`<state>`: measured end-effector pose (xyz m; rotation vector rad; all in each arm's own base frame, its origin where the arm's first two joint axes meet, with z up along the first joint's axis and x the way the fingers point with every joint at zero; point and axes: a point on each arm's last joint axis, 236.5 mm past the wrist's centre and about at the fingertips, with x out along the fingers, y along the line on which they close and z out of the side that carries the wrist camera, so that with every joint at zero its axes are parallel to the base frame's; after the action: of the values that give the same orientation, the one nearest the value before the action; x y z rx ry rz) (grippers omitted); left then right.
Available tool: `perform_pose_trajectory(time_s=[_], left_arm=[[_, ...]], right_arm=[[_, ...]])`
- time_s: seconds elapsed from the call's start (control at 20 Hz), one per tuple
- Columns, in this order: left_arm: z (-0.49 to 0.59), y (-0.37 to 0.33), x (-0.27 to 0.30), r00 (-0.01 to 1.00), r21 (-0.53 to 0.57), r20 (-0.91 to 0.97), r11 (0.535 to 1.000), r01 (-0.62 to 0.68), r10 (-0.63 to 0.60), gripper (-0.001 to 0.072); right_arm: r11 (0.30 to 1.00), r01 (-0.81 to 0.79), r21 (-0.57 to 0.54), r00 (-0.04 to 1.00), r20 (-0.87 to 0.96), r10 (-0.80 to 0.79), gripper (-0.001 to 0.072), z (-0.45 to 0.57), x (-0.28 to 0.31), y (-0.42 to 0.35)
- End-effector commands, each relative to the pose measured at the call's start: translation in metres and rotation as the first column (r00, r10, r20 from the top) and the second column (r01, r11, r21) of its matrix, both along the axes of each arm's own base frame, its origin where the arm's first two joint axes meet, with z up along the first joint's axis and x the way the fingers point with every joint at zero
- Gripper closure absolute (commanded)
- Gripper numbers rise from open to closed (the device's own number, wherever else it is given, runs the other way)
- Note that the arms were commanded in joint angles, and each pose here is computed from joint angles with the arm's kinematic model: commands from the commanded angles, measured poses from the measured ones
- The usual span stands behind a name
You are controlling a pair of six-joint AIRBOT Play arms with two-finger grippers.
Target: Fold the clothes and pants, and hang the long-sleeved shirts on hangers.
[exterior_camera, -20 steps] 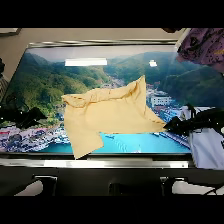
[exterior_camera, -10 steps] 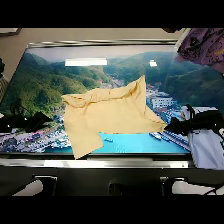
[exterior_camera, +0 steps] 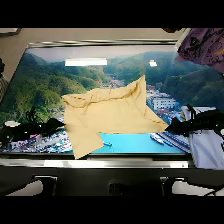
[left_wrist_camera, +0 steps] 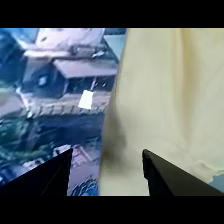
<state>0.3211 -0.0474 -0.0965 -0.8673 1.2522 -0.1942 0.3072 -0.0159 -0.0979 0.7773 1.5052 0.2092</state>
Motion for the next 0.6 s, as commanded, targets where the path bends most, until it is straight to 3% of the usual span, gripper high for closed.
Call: perform_pose_trajectory(time_s=[0.0,0.2,0.25,0.3,0.4,0.55], left_arm=[[-0.015,-0.014,0.007,1.000,0.003,0.006,1.000,0.006,-0.006,0.0193],[-0.026,-0.013,0.009,1.000,0.017,-0.009,1.000,-0.012,0.012,0.0228],[-0.028,-0.012,0.010,1.000,0.018,-0.011,1.000,-0.015,0.015,0.0334],[-0.027,-0.013,0.010,1.000,0.013,-0.011,1.000,-0.019,0.020,0.0354],[-0.022,-0.016,0.012,1.000,-0.002,-0.005,1.000,-0.011,0.011,0.0692],[0.003,-0.019,0.032,0.998,-0.025,0.051,0.999,0.029,-0.028,0.0691]], right_arm=[[1.000,-0.009,0.027,1.000,-0.019,0.009,0.0681,0.004,-0.005,0.005],[0.999,-0.016,0.038,0.999,-0.027,0.017,0.0681,0.005,-0.008,0.007],[0.999,-0.018,0.039,0.999,-0.027,0.019,0.0681,0.006,-0.008,0.008],[0.999,-0.018,0.037,1.000,-0.022,0.019,0.0681,0.008,-0.007,0.008],[0.999,-0.014,0.042,1.000,0.017,0.013,0.0682,0.017,-0.002,0.010],[0.997,0.041,0.071,0.987,0.154,-0.052,0.0683,0.051,0.028,0.017]])
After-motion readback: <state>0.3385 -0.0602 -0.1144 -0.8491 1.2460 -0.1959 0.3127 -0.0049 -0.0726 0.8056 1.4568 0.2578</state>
